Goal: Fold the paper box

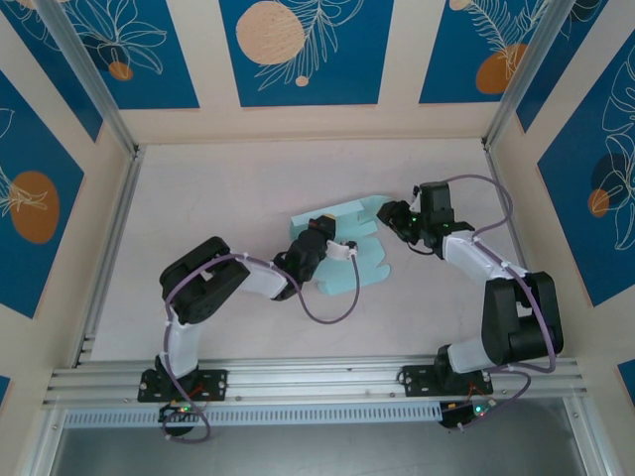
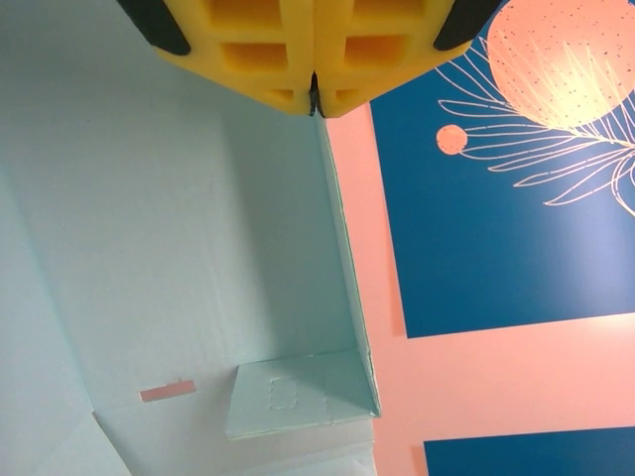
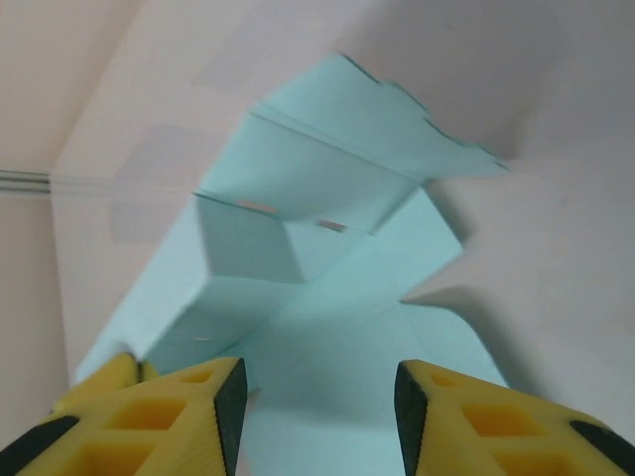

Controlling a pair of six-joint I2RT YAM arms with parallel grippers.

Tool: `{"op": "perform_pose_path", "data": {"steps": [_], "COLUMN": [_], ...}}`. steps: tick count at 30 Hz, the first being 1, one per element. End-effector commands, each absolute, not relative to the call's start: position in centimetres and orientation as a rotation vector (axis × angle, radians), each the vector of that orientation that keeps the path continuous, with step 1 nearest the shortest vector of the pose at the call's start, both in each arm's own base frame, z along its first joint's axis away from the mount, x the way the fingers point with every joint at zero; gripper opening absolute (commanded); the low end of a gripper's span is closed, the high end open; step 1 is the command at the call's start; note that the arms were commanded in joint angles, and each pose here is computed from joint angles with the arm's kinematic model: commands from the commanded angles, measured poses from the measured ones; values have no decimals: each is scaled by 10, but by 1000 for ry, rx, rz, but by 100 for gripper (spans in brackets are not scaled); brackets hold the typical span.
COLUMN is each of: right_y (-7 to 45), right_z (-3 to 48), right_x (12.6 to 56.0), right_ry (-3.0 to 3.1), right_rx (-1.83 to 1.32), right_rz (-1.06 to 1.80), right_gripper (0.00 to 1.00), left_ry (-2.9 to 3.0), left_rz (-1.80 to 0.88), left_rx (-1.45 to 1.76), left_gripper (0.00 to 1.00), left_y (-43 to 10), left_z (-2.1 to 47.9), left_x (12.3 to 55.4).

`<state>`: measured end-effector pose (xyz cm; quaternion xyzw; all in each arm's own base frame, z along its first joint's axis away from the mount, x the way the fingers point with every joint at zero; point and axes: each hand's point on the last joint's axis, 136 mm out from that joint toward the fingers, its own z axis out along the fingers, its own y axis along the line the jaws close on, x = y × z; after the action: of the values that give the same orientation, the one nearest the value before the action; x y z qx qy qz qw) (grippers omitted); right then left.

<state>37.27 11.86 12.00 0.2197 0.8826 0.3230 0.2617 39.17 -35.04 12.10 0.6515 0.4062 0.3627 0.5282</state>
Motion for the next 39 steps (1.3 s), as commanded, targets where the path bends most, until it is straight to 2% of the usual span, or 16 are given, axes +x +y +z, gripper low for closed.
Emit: {"op": "perform_pose_path", "data": {"steps": [1, 8, 18, 29, 39], "right_y": [119, 122, 125, 128, 147], "right_z": [98, 70, 54, 34, 48], "right_x": [363, 380, 408, 412, 422], "right_ry": [2469, 2538, 2567, 2617, 2544], "right_rx": [572, 565, 544, 571, 500], "right_rz": [857, 877, 821, 807, 945], "right_gripper": [45, 44, 45, 45, 44], "left_ry": [949, 951, 963, 970, 964], "left_rz": [856, 860, 862, 860, 854], "left_rx": [1590, 1590, 1592, 1590, 1597], "left_gripper": [0, 0, 0, 0, 0], "left_y": [-353, -352, -350, -348, -348], "left_z": [112, 110, 107, 105, 103], "left_x": [393, 393, 394, 395, 393]}}
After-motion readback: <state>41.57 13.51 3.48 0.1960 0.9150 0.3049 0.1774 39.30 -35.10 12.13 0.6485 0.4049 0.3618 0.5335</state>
